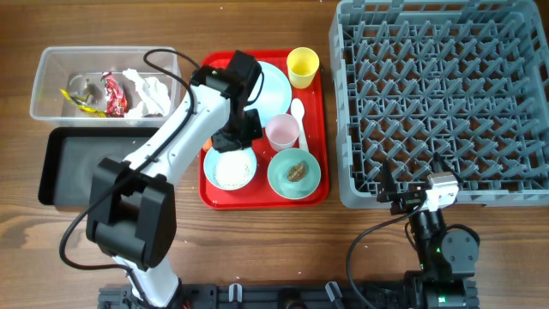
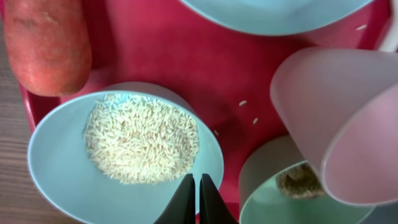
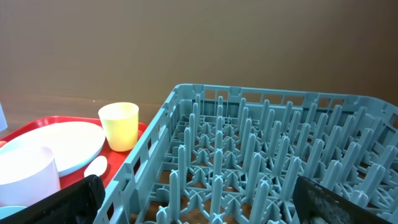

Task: Sort waste into correct bins and load items into the dishwasher rack
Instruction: 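Move the left gripper over the rice bowl and pink cup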

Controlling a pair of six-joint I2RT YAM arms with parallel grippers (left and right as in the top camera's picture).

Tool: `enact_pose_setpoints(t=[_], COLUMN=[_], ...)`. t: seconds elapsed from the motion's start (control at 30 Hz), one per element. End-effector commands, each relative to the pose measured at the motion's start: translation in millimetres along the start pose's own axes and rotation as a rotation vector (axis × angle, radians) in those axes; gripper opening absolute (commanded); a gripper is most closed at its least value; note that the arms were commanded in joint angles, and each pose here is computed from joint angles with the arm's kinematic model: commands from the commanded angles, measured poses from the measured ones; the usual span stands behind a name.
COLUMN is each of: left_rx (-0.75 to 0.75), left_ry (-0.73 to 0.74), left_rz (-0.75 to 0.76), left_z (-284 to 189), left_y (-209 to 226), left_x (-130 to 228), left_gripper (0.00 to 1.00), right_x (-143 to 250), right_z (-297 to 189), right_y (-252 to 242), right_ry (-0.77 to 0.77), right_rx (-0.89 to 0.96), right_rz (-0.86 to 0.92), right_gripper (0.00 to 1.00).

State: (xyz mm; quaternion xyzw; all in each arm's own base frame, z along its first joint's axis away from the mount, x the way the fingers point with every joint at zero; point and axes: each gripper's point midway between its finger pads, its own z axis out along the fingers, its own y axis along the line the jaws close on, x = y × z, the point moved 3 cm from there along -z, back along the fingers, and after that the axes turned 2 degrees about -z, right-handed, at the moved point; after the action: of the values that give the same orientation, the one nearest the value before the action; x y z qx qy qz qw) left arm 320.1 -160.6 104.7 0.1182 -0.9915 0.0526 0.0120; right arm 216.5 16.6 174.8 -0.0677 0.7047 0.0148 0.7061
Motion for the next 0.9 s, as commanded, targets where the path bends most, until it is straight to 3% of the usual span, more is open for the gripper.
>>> enact_pose_setpoints(t=[0.0,0.43,0.87], left_rx=[0.0,0.03,0.026], left_ry=[-0.008,0.009,-0.002], left_rz=[-0.083,-0.086,-0.03], left_z=[11,14,16], left_y=[3,-5,-19], left_x=[1,6,17], left_gripper=[0.04,0.05,0.27], right_x=[-2,-2,-2], right_z=[0,0,0], right_y=[1,1,1], right_ry=[-0.01,-0.01,-0.01], right_rx=[-0.01,-0.01,-0.011], right_rz=[-0.011,-0.011,-0.011], right_gripper=[1.0,1.0,1.0])
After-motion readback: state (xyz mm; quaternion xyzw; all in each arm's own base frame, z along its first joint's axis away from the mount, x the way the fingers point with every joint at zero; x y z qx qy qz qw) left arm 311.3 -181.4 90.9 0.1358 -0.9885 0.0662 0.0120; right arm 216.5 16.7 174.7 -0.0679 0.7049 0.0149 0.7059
